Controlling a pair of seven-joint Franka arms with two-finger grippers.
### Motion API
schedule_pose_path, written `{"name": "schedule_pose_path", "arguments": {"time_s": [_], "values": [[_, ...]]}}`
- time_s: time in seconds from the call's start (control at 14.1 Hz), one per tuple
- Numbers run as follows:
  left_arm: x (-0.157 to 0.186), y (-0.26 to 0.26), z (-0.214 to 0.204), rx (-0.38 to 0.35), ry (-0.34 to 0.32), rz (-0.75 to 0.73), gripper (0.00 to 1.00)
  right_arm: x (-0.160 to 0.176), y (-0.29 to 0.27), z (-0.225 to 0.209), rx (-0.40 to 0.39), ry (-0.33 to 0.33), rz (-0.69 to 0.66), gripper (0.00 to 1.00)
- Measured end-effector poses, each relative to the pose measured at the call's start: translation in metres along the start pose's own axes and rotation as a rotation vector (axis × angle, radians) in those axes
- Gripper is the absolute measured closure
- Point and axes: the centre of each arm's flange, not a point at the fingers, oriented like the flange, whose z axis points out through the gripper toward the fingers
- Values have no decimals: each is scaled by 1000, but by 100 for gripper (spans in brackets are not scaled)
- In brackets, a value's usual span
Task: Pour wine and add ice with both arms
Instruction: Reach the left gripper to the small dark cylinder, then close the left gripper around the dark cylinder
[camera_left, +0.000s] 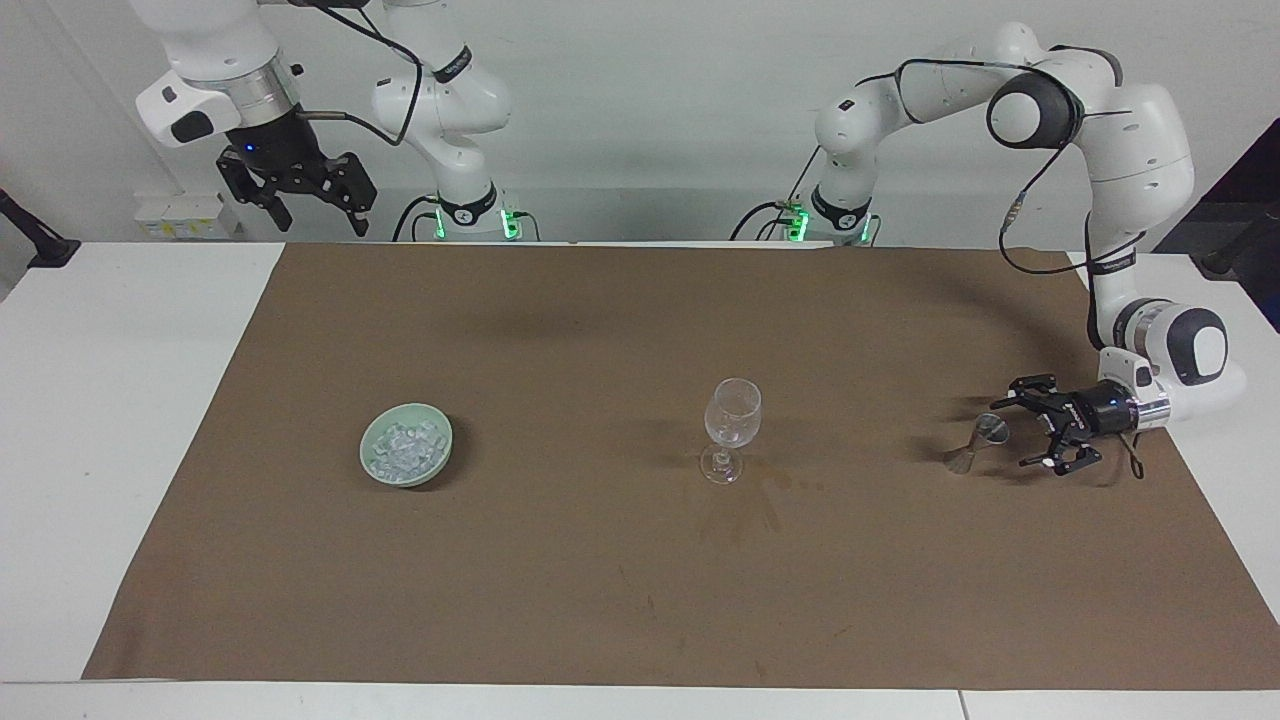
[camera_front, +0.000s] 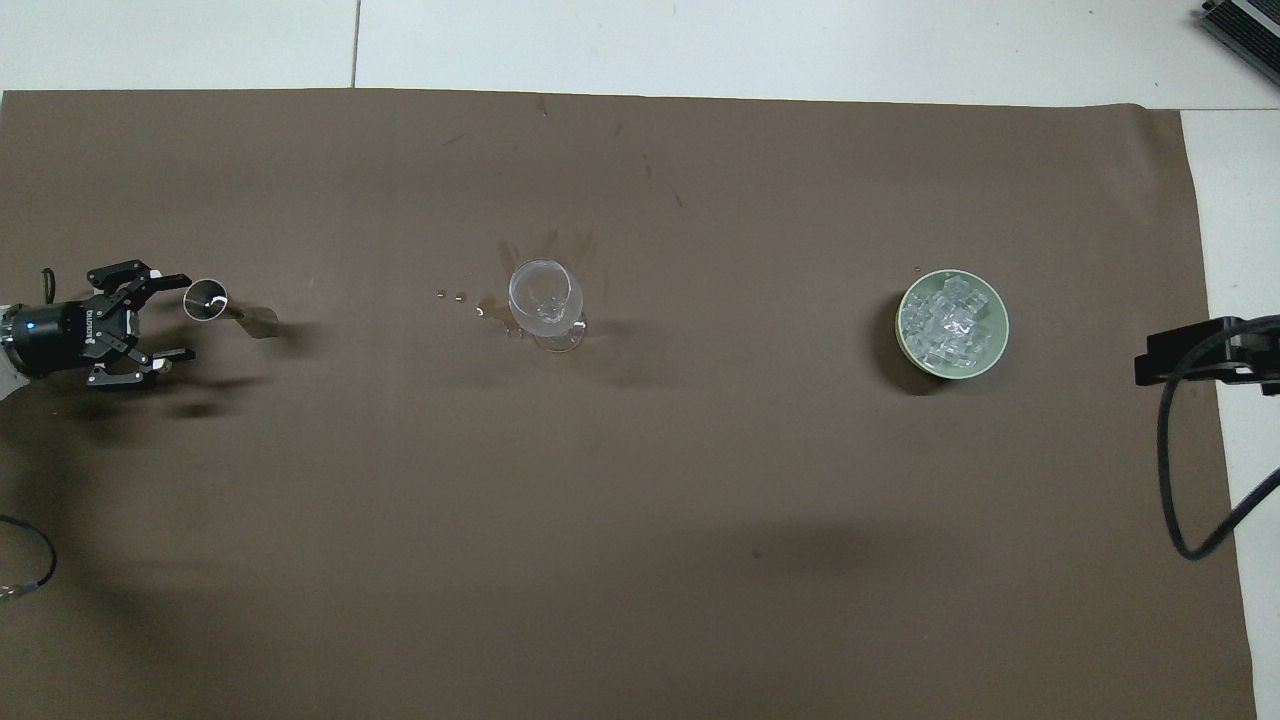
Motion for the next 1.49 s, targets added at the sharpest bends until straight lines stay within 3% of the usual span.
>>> {"name": "schedule_pose_path", "arguments": {"time_s": [0.36, 0.71, 1.0, 1.42, 1.49], "values": [[-12, 1, 16, -7, 42, -16, 7, 0, 0, 0, 0, 0, 0, 0], [-16, 2, 20, -6, 55, -20, 6, 0, 0, 0, 0, 0, 0, 0], [-20, 3, 29, -6, 74, -26, 14, 0, 0, 0, 0, 0, 0, 0], [-26, 2, 47, -22, 90, -29, 16, 0, 0, 0, 0, 0, 0, 0], [-26, 2, 47, -22, 91, -24, 21, 0, 0, 0, 0, 0, 0, 0]]}}
